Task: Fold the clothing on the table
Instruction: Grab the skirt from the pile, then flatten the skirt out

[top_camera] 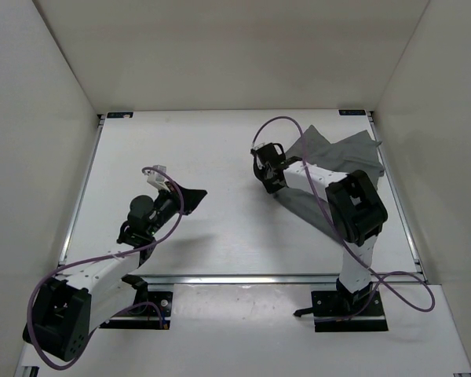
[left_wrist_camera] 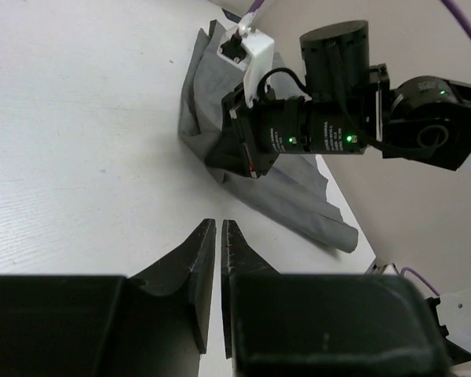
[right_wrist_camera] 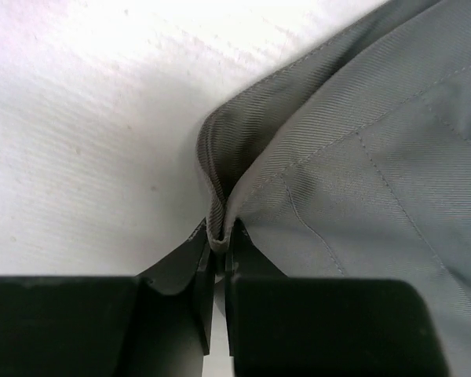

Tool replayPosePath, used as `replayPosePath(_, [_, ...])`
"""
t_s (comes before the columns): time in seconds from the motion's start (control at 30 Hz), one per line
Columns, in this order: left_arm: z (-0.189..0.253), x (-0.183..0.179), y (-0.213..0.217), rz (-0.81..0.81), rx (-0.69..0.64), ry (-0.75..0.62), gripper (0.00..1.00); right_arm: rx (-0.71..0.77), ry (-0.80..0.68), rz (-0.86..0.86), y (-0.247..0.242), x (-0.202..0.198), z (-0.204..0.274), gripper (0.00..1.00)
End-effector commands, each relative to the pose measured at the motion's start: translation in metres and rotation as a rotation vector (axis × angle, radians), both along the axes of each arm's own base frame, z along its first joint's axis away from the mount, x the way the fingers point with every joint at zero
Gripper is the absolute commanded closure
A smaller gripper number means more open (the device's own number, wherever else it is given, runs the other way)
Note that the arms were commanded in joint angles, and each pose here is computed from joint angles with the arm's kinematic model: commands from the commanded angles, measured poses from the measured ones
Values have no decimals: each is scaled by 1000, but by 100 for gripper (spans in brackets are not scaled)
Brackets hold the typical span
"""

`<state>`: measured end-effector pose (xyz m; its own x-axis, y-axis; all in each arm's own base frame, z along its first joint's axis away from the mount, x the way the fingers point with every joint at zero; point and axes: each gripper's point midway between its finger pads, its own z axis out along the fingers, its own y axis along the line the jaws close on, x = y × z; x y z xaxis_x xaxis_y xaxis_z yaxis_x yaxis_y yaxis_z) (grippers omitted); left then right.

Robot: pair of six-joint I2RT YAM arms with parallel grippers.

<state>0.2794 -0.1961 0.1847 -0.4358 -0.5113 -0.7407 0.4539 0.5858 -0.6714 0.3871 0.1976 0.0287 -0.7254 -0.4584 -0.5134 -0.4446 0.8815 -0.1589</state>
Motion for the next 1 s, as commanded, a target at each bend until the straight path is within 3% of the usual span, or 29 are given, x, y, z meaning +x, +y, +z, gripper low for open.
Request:
replayPosePath(0.0, [-2, 2, 7, 34, 24, -15, 81, -8, -64, 18, 10, 15, 28, 100])
replayPosePath(0.1, [-8, 5, 15, 62, 51, -9, 81, 26, -102, 59, 22, 11, 66, 100])
replayPosePath(0.33, [0, 13, 42, 172, 61, -17, 81, 347, -277, 231, 70, -4, 243, 99])
replayPosePath(0.6, [29, 20, 63, 261, 115, -71, 80, 631, -488, 226, 22, -49, 385, 100])
replayPosePath(0.73, [35, 23, 55, 230, 121, -67, 80, 666, -468, 42, -49, -45, 378, 100])
replayPosePath(0.83, [30, 24, 45, 196, 117, -58, 80, 596, -355, -105, -92, -44, 326, 100])
replayPosePath(0.97, [31, 28, 41, 187, 111, -53, 78, 541, -212, -203, -110, -43, 262, 100])
